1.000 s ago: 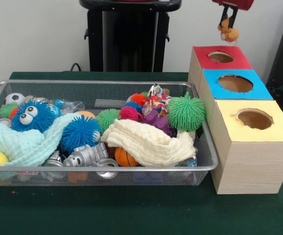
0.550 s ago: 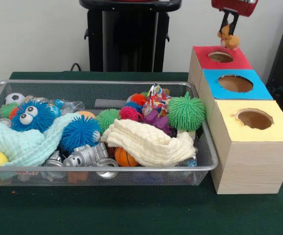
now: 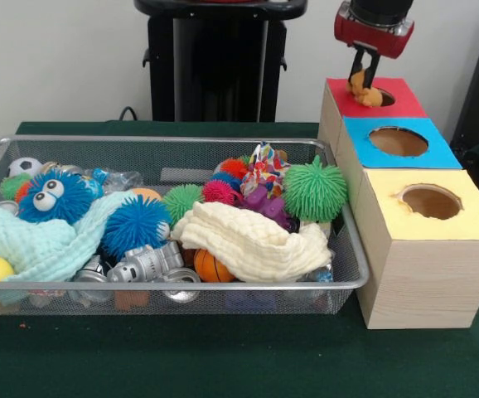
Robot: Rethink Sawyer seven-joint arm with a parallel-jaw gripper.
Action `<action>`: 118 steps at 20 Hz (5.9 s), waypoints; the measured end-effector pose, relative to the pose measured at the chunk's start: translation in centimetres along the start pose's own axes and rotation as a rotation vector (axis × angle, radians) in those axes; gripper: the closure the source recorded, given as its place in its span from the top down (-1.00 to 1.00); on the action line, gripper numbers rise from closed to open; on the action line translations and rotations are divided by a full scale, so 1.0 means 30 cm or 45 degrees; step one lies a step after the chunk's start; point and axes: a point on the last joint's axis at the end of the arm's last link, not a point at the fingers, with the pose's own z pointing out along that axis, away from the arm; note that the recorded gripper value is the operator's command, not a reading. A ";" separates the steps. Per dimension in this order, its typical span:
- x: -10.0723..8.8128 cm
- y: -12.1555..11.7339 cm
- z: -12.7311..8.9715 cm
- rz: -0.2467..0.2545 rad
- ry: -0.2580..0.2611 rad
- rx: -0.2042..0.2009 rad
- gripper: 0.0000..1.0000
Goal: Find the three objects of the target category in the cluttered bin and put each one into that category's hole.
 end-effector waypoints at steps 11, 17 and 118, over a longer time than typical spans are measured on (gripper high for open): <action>-0.005 0.007 0.023 -0.005 -0.026 -0.007 -1.00; -0.003 0.010 0.024 -0.007 -0.025 -0.008 1.00; 0.017 0.000 0.028 -0.094 -0.011 0.111 -1.00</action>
